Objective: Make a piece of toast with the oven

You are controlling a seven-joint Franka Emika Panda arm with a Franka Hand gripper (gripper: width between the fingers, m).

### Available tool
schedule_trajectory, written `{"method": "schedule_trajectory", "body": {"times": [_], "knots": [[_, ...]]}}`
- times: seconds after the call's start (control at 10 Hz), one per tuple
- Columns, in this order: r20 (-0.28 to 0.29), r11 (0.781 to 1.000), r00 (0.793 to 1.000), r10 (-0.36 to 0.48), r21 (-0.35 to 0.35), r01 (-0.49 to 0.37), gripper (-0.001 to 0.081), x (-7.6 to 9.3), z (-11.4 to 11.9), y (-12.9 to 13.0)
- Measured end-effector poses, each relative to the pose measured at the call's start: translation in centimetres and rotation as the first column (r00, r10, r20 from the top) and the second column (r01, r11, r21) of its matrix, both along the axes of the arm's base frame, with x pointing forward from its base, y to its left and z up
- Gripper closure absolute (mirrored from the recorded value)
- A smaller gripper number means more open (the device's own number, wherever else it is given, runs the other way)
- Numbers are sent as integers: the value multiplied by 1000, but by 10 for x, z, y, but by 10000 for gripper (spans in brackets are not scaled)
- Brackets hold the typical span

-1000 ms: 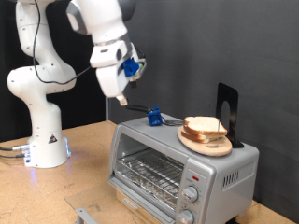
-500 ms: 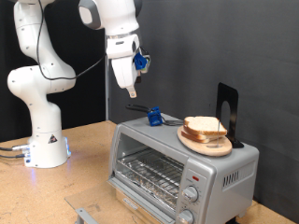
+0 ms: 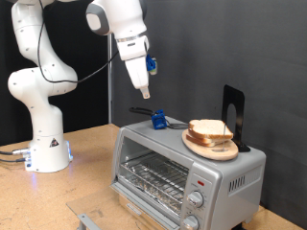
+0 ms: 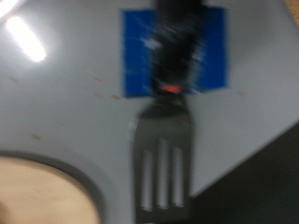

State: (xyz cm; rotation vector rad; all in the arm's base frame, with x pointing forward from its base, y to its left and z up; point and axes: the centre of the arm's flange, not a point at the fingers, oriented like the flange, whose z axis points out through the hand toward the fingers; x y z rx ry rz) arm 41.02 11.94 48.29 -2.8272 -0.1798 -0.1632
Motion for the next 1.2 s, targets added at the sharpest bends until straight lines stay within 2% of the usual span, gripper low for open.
{"method": "schedule_trajectory", "body": {"times": [0.3,0.6,0.8,1.0,1.2], "knots": [[45,999,998,-35,-21,36,-2,-15,-5,24],[26,998,998,-50,-41,51,-2,-21,-17,34],[25,998,999,-49,-47,50,-2,-20,-27,37],[56,997,997,-52,-55,55,-2,-15,-39,39],[41,997,998,-52,-61,54,-2,-11,-51,39]]}}
